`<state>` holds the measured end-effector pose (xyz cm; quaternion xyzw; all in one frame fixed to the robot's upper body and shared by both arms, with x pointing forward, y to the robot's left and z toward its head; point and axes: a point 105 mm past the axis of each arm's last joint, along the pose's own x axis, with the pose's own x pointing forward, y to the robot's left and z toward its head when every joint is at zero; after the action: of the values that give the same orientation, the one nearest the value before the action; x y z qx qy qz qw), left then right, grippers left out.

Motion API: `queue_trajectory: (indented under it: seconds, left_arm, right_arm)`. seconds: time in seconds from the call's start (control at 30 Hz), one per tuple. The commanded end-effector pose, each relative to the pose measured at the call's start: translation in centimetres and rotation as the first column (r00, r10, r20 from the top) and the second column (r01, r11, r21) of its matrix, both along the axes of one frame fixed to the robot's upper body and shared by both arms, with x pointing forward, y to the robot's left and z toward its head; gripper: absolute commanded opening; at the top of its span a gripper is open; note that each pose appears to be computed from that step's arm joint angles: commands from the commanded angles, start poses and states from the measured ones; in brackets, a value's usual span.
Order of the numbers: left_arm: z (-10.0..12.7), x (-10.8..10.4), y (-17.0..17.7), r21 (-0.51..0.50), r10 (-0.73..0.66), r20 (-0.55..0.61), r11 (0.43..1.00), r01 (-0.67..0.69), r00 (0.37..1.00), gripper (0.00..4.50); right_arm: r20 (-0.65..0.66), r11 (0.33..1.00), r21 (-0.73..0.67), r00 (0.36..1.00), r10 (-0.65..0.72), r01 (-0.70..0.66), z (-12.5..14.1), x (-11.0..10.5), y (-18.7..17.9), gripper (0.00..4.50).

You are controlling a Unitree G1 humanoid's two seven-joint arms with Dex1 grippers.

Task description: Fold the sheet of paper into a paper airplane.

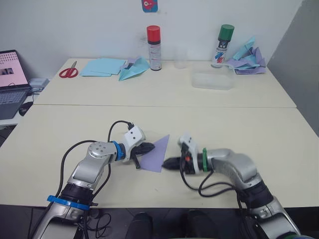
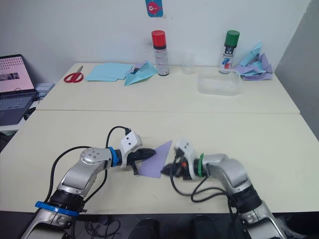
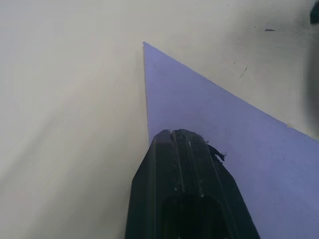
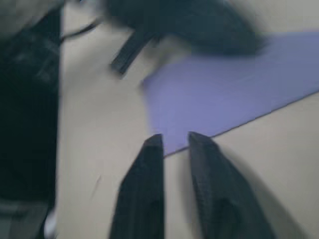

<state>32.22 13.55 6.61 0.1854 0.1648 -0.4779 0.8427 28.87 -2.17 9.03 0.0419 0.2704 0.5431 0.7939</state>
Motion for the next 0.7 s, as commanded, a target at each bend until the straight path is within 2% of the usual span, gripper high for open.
queue_trajectory:
  seconds: [0.03, 0.13, 0.23, 0.47, 0.7]
  left_arm:
    - [-3.1, -1.2, 0.3, 0.053, 0.007, -0.115, 0.999, 0.0, 0.993, 0.0]
    - [-3.1, -1.0, 0.1, 0.048, 0.012, -0.111, 0.999, -0.007, 0.994, 0.0]
    - [-3.0, -0.9, 0.1, 0.044, 0.017, -0.107, 0.999, -0.012, 0.994, 0.0]
    - [-2.9, -0.6, 0.4, 0.044, 0.032, -0.098, 0.999, -0.028, 0.995, 0.0]
    - [-3.0, -0.8, 0.3, 0.036, 0.038, -0.098, 0.999, -0.035, 0.994, 0.0]
  right_arm:
    - [-0.031, 0.991, -0.015, 0.99, -0.136, 0.136, 1.8, 0.7, -0.2, 2.09]
    - [-0.111, 0.968, -0.048, 0.962, -0.251, 0.247, 1.4, 1.1, 0.3, 3.13]
    - [-0.16, 0.958, -0.067, 0.945, -0.285, 0.278, 1.3, 1.0, 0.7, 4.2]
    - [-0.172, 0.928, -0.195, 0.921, -0.35, 0.317, -0.7, 1.1, 0.8, 4.2]
    - [-0.246, 0.936, -0.176, 0.907, -0.342, 0.305, -0.7, 0.8, 2.7, 4.2]
